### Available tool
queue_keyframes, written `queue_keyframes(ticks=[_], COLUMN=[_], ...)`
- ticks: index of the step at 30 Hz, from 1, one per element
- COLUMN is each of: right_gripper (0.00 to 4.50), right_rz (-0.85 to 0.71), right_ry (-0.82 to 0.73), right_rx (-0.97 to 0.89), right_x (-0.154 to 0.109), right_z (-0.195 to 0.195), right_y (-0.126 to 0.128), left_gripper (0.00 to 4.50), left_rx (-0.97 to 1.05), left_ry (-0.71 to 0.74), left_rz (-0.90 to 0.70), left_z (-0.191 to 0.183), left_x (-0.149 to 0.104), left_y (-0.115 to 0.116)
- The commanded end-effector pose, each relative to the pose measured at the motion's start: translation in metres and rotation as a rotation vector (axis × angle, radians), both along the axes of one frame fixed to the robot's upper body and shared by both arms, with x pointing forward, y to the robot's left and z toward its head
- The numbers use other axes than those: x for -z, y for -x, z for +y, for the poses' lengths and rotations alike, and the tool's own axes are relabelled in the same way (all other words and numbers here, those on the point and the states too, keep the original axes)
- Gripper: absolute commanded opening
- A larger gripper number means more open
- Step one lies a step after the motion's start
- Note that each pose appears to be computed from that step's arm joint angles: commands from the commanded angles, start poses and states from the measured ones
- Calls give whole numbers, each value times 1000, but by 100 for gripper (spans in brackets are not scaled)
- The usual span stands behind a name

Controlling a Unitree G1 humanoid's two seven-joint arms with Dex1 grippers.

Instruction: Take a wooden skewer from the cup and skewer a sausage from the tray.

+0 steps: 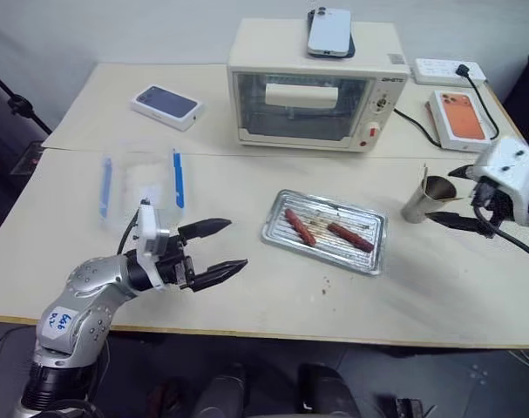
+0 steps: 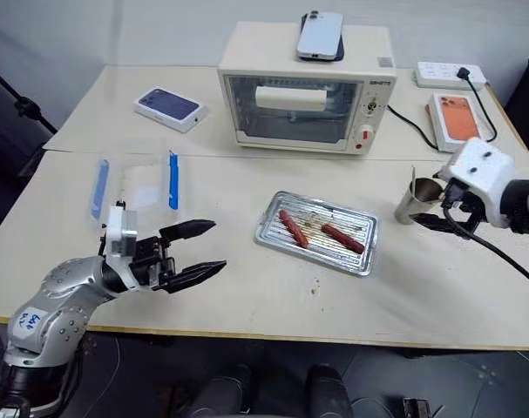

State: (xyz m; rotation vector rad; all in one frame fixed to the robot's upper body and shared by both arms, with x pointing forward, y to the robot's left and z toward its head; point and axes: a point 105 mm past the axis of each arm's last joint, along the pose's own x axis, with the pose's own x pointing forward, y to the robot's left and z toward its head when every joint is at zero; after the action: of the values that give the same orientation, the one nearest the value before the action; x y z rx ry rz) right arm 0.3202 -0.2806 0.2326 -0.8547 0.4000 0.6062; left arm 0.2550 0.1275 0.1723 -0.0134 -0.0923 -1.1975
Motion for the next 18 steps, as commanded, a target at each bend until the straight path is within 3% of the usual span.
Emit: queue_keyframes(ticks=[1,14,16,18], right_gripper=[397,39,4,4], right_rz=[-29,-18,-23,-22], right_ry=[31,17,12,6], right_rx=[20,46,47,52], right_x=[-8,-7,-8,-9], right_z=[-6,-13,-13,-14], right_y=[-6,-10,-11,-11], left_gripper=[450,450,450,450], left_rx=[9,-18,-20,-20], left_ry=[6,5,6,9], left_rz=[-49,-64,-66,-66], left_z=[-5,-4,-4,-5], left_x=[-9,-10,-10,-10], left_y=[6,5,5,5])
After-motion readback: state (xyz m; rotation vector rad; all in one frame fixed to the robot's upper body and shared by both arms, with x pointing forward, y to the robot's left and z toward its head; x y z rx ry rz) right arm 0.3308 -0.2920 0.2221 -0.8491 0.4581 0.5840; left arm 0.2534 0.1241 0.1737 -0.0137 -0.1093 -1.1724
